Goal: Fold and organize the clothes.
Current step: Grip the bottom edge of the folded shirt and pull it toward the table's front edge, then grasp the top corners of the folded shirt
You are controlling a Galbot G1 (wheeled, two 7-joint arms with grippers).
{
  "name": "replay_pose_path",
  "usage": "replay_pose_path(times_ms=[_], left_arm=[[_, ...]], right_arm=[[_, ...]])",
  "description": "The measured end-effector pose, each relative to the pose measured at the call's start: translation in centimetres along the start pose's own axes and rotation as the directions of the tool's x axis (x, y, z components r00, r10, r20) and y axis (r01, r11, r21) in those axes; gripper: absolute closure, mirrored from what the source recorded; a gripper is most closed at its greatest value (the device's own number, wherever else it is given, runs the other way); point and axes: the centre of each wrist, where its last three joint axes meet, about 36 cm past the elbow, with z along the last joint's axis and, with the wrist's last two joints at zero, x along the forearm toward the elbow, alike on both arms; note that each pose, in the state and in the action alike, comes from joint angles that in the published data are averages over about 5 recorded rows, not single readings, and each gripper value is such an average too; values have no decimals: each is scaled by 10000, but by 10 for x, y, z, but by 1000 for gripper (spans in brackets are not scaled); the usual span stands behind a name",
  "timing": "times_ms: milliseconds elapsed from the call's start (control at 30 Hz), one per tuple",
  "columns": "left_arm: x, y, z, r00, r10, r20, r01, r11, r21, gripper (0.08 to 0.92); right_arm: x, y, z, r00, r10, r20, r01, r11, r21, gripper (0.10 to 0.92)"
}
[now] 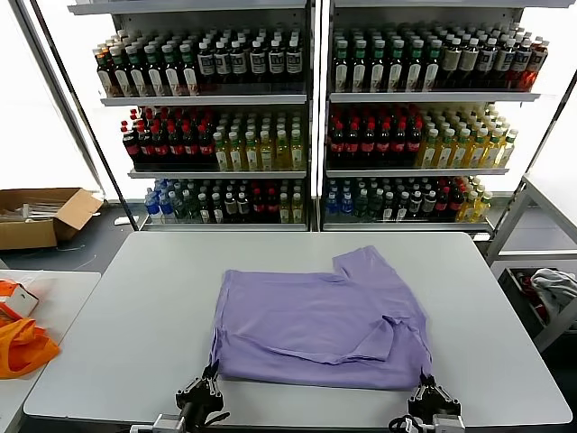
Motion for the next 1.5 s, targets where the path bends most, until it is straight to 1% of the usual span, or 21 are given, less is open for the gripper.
replay_pose_path(times_ms=[67,167,267,400,533,733,833,1000,1100,1200,1333,1500], left_arm=[[2,0,0,10000,-6,-24,6,10000,9,915],[6,0,0,10000,21,-68,-21,10000,32,912],[7,-1,-2,10000,45,-48,-44,9999,109,871],[9,-5,-7,9999,103,50,-104,9997,213,756],[10,-10,-15,9994,227,244,-235,9992,326,644],[9,-14,-30,9959,437,792,-476,9977,483,470],[6,-14,-37,9930,540,1047,-592,9971,474,384],[-3,-8,-48,9873,785,1380,-834,9961,295,241],[-15,-4,-54,9827,1016,1546,-1048,9944,124,190],[-32,0,-59,9780,1295,1637,-1299,9915,-83,179],[-60,6,-65,9735,1616,1619,-1580,9868,-346,177],[-101,17,-75,9743,1719,1453,-1652,9846,-571,177]], right_arm=[[1,0,1,10000,-7,-18,7,10000,24,852],[3,-1,0,10000,-27,-8,27,10000,50,766],[4,-3,-4,10000,-51,51,50,10000,56,680],[5,-9,-12,9998,-101,191,100,9999,49,567],[0,-17,-21,9988,-200,454,196,9998,82,446],[-13,-35,-38,9918,-649,1101,611,9974,370,275],[-24,-47,-49,9831,-1168,1408,1092,9921,610,217],[-50,-64,-73,9509,-2519,1800,2333,9652,1180,200],[-70,-71,-89,9259,-3244,1937,2954,9412,1640,200],[-91,-74,-105,9070,-3712,1990,3333,9214,1998,199],[-119,-73,-126,8938,-3989,2050,3535,9079,2253,200],[-155,-69,-147,8927,-4018,2040,3533,9051,2367,200]])
